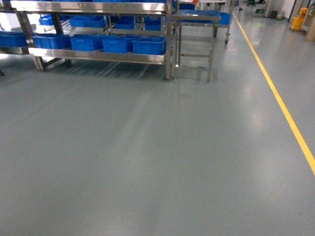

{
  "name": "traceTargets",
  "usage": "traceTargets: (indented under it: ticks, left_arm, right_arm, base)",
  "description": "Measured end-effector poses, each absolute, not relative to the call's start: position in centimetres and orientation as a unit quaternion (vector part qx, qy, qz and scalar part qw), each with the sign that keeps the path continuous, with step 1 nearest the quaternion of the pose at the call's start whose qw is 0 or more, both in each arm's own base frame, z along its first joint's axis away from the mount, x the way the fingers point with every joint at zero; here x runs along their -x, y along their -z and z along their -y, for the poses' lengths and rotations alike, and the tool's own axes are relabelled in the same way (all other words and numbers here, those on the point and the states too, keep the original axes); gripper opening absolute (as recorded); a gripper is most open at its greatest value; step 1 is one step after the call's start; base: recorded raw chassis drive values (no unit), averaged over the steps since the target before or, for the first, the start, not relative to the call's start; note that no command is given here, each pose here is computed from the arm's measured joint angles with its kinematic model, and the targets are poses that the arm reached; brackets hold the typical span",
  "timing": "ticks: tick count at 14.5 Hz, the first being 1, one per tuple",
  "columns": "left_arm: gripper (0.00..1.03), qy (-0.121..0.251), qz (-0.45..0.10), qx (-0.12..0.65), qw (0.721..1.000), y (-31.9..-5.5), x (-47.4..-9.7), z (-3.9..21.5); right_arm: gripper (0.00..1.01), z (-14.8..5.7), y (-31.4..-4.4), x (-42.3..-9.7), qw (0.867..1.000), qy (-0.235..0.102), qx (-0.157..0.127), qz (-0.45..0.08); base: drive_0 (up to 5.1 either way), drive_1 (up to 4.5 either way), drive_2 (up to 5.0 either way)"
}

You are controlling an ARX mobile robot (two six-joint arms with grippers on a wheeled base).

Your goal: Pick blue part to blue bin on bottom shelf

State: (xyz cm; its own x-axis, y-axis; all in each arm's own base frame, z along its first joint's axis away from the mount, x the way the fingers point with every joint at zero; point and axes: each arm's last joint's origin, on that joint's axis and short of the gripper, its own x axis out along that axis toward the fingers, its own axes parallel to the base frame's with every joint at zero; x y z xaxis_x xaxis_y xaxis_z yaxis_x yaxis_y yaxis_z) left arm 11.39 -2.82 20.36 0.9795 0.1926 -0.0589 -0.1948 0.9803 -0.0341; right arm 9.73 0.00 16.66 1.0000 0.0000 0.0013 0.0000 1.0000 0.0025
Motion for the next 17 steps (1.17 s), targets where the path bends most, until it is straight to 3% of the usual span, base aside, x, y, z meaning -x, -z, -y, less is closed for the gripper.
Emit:
traceTargets:
  ticks: [12,17]
  left_arm:
    - [0.43,-0.097,-0.029,0.019,0.995,-20.34,-11.41,2.83]
    - [0.43,-0.097,-0.027,0.02,0.995,-20.37,-11.38,2.82]
  right_arm:
    - [0.98,0.0,-16.66,-9.73,1.0,0.0,-0.001,0.001]
    - [0.98,0.0,-16.66,-9.73,1.0,0.0,-0.001,0.001]
  base:
    - [-1.2,-1.22,-1.2]
    - [0.0,3.89,-3.9]
